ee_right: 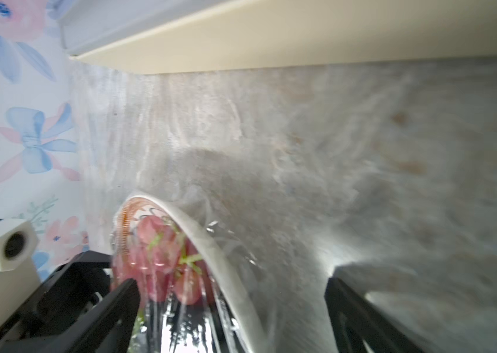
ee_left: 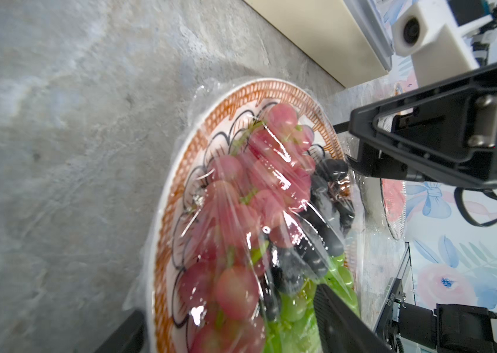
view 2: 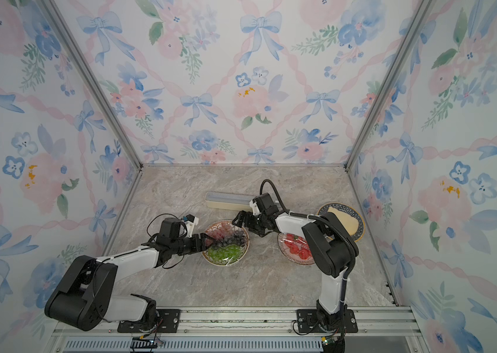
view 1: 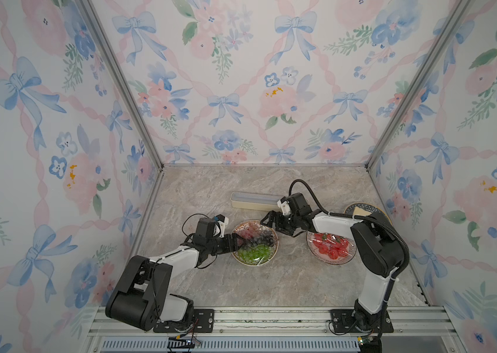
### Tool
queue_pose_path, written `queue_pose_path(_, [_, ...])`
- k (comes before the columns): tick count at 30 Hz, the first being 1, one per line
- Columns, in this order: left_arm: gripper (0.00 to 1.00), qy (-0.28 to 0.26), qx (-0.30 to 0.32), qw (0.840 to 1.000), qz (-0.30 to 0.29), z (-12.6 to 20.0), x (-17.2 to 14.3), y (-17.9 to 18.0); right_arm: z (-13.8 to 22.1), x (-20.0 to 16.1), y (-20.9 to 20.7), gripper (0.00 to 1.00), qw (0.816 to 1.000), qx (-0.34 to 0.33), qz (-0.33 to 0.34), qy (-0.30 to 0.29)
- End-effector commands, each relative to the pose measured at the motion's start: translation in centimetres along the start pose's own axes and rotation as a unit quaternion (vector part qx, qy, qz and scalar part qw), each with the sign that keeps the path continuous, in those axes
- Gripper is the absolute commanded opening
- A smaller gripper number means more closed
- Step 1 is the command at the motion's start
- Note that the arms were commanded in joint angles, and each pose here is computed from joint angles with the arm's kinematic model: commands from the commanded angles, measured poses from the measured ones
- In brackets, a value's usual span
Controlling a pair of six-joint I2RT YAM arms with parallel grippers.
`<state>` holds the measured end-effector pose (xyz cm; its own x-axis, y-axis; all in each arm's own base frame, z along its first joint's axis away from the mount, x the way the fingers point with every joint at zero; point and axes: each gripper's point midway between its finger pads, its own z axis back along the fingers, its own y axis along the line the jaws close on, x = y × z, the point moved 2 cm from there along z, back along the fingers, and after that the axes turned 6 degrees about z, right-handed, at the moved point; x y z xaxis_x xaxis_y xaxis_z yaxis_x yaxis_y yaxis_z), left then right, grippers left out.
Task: Wrap the plate with plastic wrap
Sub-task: Cover the plate with plastic wrap.
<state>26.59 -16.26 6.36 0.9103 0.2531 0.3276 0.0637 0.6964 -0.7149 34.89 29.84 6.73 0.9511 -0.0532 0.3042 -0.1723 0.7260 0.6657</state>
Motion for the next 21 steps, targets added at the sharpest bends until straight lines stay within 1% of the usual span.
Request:
queue_pose_path(1, [0.76, 0.008, -0.014, 1.000, -0.013, -0.4, -0.4, -0.5, -1.8, -0.4, 0.8, 0.97, 0.999, 0.031, -0.023, 0.013])
queue_pose_path(7, [0.76, 0.009, -0.018, 1.000, -0.014, -0.6, -0.5, -0.7, -3.5, -1.4, 4.6, 0.97, 0.994, 0.098, -0.003, 0.039])
queue_pose_path(10, [0.76, 0.002, -0.013, 1.000, -0.015, -0.6, -0.2, -0.6, -3.2, -1.0, 5.1, 0.97, 0.994, 0.103, 0.010, 0.032])
queue_pose_path(14, [0.77, -0.015, 0.000, 1.000, -0.021, -0.4, 0.6, -0.3, -1.4, 0.4, 3.5, 0.97, 0.997, 0.059, 0.040, 0.005])
queue_pose_path(17, [0.79, -0.044, 0.018, 0.998, -0.027, 0.1, 1.8, 0.0, 0.6, 1.5, 2.4, 0.97, 0.998, 0.016, 0.065, -0.020])
queue_pose_path(18, [0.81, -0.057, 0.025, 0.998, -0.028, 0.4, 2.2, 0.1, 1.3, 1.8, 2.1, 0.97, 0.997, -0.001, 0.075, -0.028])
queue_pose_path(19, [0.85, -0.069, 0.029, 0.997, -0.031, 0.8, 2.7, 0.1, 1.9, 2.1, 1.7, 0.97, 0.996, -0.017, 0.077, -0.035])
queue_pose_path(20, [0.90, -0.085, 0.033, 0.995, -0.035, 1.2, 3.3, 0.0, 2.8, 2.4, 1.3, 0.97, 0.994, -0.037, 0.094, -0.042])
queue_pose_path(21, [0.96, -0.103, 0.038, 0.993, -0.040, 1.8, 3.9, -0.1, 3.7, 2.7, 1.0, 0.97, 0.992, -0.054, 0.101, -0.051])
